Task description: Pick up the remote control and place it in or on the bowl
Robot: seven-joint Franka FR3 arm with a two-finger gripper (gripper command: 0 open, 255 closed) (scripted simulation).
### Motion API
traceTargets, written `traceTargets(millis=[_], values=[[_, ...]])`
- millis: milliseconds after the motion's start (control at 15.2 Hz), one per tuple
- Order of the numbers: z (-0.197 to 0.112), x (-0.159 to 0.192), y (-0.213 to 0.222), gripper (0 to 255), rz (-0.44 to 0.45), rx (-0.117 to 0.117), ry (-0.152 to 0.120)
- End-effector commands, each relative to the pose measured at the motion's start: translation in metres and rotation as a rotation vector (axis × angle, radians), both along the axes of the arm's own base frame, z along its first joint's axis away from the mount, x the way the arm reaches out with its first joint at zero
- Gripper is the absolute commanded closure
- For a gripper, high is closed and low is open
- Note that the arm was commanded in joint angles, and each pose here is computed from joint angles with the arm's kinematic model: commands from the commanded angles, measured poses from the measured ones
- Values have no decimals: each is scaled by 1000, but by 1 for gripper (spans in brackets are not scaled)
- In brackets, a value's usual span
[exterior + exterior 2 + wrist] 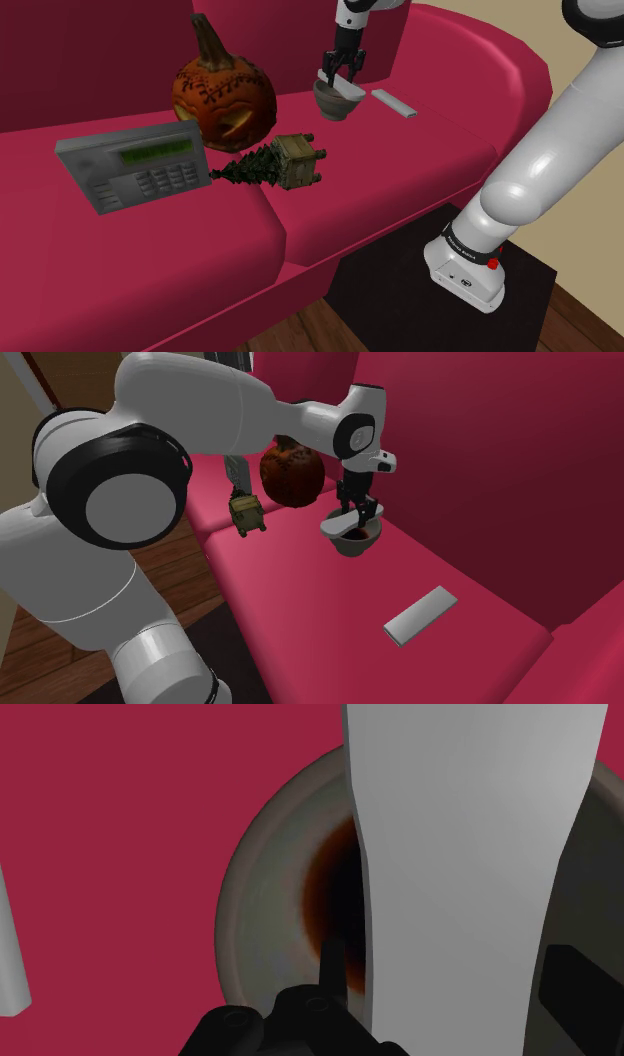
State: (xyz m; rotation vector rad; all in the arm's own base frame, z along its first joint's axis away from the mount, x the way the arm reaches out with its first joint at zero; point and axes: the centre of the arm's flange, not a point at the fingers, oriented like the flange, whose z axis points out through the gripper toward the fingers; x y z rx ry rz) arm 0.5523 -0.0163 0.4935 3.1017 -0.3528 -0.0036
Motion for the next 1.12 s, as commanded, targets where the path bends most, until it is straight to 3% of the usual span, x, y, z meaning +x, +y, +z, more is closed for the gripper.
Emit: traceTargets(millis=[0, 198, 264, 594, 858, 1056], values=[[0, 0, 0, 255, 0, 0, 0], [0, 0, 0, 255, 0, 0, 0], [0, 0, 0, 0, 0, 0, 0], [0, 0, 0, 0, 0, 0, 0], [50, 0, 1, 0, 0, 0, 0], [50, 0, 1, 0, 0, 0, 0]])
